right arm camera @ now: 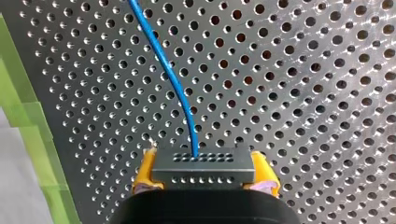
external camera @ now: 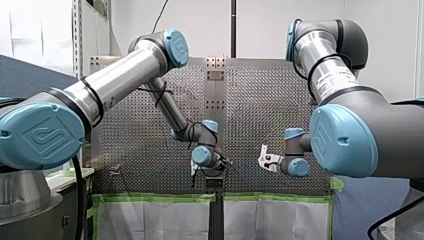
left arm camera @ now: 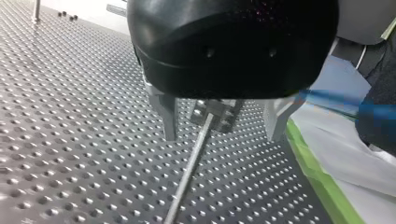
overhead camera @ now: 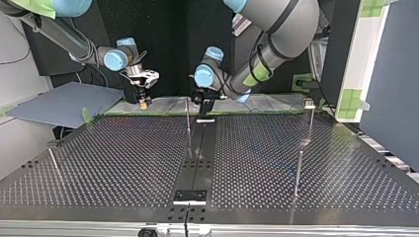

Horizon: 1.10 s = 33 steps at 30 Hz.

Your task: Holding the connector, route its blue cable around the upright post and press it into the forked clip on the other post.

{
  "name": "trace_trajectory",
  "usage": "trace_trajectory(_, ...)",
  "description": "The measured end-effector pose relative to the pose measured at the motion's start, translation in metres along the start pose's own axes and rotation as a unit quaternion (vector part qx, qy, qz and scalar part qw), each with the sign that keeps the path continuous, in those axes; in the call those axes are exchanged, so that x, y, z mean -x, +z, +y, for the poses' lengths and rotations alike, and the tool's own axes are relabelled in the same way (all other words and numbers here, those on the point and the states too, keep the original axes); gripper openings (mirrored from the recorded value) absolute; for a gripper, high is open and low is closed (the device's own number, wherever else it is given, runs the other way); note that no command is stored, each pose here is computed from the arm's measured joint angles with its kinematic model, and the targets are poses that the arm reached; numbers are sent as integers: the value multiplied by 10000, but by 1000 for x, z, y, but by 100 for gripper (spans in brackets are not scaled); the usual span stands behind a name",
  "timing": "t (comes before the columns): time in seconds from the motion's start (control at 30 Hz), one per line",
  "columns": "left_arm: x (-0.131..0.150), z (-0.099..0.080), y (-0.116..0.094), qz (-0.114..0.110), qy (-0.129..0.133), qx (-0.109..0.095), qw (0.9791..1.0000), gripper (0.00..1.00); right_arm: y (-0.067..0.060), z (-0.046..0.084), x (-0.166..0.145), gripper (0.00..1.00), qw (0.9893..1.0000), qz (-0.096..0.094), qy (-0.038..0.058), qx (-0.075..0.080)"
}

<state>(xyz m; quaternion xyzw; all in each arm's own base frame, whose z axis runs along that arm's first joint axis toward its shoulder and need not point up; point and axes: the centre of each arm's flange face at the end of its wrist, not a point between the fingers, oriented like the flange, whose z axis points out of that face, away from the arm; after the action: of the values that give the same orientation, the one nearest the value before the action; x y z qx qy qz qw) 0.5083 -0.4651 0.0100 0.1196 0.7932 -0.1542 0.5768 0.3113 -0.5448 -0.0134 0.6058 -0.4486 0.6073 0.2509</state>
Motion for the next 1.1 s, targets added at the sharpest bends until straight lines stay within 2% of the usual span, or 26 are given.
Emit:
trace_trajectory(0.3,1,1,-12,27,22,25,10000,90,-1,-1,1,0,10000,-53,8,-10)
trace_trajectory(0.43,-8,1,-19,117,81,18,9999,93,-2,-1,2,0,10000,-77,11,-19)
trace_trajectory(0.7,-4,-13,-28,130,130,-262,9995,93,-2,-2,2,0,9999,-98,16,-22)
trace_trajectory(0.93,-3,-19,-31,130,144,-322,9993,93,-2,-2,3,0,9999,-119,15,-22)
trace_trajectory(1.1,-5,-19,-33,143,153,-278,9994,93,-2,-2,3,0,9999,-120,15,-22)
